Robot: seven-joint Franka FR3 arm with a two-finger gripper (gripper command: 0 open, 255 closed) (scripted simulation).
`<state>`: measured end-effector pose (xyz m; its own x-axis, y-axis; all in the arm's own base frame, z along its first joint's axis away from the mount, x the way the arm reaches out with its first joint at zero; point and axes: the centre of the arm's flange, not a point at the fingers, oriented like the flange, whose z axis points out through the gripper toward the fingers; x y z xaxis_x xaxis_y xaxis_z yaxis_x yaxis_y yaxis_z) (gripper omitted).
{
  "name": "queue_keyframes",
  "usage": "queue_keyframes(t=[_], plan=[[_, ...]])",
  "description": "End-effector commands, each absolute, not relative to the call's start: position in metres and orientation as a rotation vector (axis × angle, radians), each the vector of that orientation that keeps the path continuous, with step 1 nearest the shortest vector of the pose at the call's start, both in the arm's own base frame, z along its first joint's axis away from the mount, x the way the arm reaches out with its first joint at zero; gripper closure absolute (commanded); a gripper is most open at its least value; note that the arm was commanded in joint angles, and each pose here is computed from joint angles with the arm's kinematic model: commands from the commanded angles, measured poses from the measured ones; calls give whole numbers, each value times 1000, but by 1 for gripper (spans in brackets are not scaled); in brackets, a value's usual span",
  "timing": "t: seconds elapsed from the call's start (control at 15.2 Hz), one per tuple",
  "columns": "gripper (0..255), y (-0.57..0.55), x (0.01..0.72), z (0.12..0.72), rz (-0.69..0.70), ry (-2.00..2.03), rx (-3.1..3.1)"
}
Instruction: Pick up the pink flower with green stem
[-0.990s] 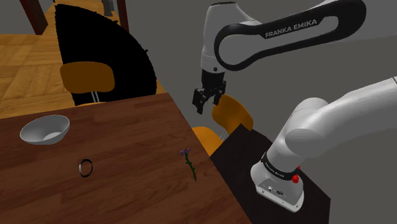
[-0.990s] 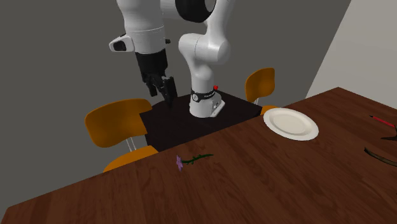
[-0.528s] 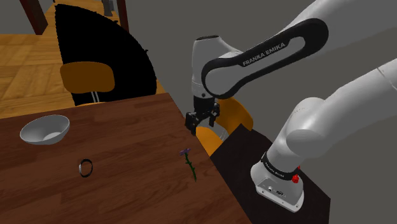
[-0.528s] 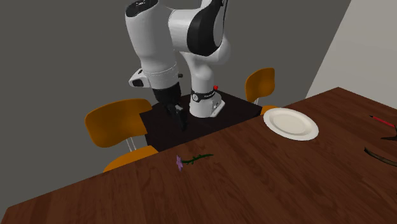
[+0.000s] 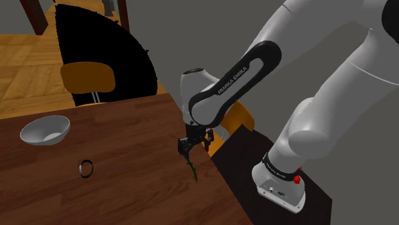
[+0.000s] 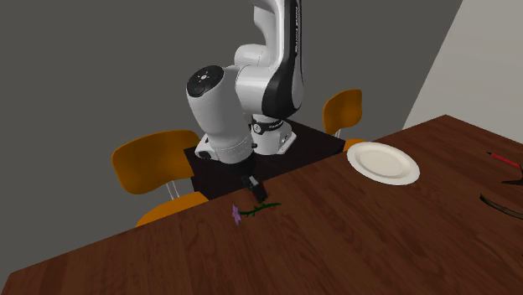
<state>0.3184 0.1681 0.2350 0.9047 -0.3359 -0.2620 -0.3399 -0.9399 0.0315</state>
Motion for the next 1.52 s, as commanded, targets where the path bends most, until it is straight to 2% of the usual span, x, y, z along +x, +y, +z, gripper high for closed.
queue_keyframes(t=[0.0, 0.66, 0.73, 1.45], plan=[[0, 181, 316, 210, 456, 590, -3032], [0, 186, 315, 161, 473, 608, -3024], [255, 186, 316, 161, 473, 608, -3025], [255, 186, 315, 171, 473, 608, -3024]])
